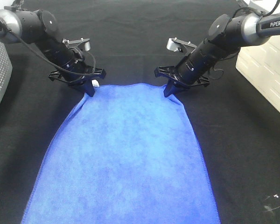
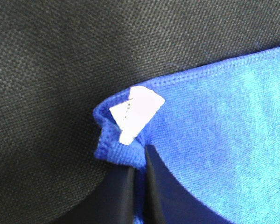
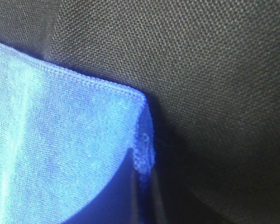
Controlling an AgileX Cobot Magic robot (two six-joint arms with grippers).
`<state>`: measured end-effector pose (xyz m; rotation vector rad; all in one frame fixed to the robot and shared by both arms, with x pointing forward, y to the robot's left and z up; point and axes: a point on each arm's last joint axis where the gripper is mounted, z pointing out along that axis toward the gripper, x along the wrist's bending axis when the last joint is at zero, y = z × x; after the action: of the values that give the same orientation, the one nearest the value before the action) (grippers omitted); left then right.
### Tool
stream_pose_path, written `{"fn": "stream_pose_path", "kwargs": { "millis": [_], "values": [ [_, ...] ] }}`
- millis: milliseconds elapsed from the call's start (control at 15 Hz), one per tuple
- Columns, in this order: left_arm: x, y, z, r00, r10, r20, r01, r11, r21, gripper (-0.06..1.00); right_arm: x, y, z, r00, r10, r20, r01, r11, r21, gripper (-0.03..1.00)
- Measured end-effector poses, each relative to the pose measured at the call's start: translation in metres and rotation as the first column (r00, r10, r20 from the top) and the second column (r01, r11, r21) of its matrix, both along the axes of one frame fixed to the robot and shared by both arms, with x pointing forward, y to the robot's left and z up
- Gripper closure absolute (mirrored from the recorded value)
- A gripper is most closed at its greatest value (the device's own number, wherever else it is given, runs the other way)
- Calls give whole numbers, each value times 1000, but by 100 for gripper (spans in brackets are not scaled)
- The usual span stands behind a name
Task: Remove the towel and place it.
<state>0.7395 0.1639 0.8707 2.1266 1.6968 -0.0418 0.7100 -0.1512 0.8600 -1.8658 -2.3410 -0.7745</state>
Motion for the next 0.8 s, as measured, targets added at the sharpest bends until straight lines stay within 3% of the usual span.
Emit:
{"fn": "stream_pose_path", "kwargs": {
  "millis": [333,800],
  "values": [
    [1,0,1,1000,-3,4,3,1000,1,94,1,0,1,999,25,23,-24,1000,-10,97],
    [16,-3,18,993,-61,97,54,995,81,94,12,0,26,963,97,251,-77,993,-87,97]
  ]
}}
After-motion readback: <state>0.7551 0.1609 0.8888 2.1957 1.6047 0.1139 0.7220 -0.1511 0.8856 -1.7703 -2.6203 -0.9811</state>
